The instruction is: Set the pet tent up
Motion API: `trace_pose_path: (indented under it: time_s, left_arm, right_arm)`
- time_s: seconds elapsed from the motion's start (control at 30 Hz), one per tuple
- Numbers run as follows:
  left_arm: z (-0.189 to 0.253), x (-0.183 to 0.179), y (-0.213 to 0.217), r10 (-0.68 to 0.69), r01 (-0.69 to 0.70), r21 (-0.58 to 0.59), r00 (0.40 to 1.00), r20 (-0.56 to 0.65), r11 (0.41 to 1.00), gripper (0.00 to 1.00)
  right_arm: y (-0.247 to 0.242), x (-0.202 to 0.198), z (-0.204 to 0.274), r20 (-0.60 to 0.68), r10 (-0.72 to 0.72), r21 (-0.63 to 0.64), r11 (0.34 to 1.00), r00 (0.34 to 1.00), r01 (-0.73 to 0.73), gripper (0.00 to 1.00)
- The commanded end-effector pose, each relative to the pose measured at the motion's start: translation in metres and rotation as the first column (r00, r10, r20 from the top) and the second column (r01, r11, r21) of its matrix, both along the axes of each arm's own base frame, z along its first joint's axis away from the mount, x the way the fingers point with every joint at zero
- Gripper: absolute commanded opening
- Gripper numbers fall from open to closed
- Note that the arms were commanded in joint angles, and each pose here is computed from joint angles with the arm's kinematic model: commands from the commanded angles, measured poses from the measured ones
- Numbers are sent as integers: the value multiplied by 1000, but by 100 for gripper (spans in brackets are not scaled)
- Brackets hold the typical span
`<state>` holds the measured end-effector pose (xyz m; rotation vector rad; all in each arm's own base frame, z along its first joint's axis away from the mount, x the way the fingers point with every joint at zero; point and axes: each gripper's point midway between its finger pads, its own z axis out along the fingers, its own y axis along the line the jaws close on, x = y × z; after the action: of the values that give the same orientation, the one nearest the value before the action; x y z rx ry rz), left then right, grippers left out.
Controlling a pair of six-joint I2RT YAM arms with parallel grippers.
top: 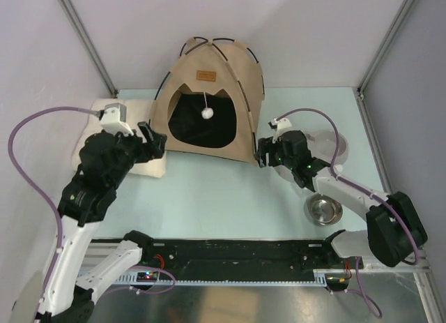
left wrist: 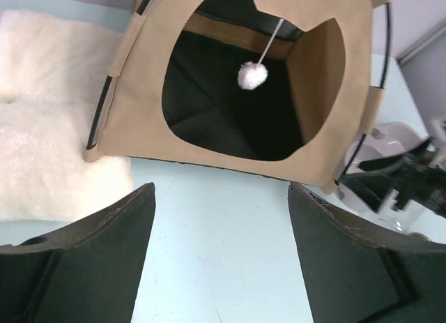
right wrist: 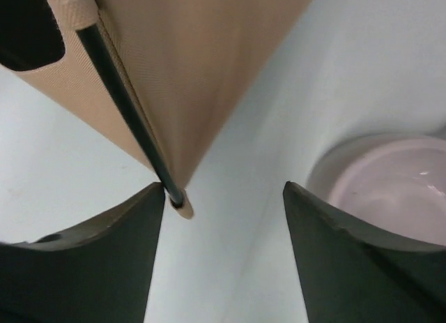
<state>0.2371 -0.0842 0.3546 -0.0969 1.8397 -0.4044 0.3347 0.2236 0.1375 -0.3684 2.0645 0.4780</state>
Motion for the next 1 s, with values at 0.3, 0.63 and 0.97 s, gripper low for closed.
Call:
trace_pose_path:
  time_s: [0.3,0.63,0.97]
  left_arm:
    - [-3,49,16,149,-144,111,988,-44,983,99]
    - [9,34,10,93,-92,63,996,-11,994,100]
    - [26,12,0,2,-2,-5,999,41,1000,100]
  right_arm:
    - [6,-17,150,327,14,232,968,945,-94,93]
    - [34,42,137,309,48,76,994,950,-75,61]
    - [20,69,108,287,32,-64,998,957,-14,12]
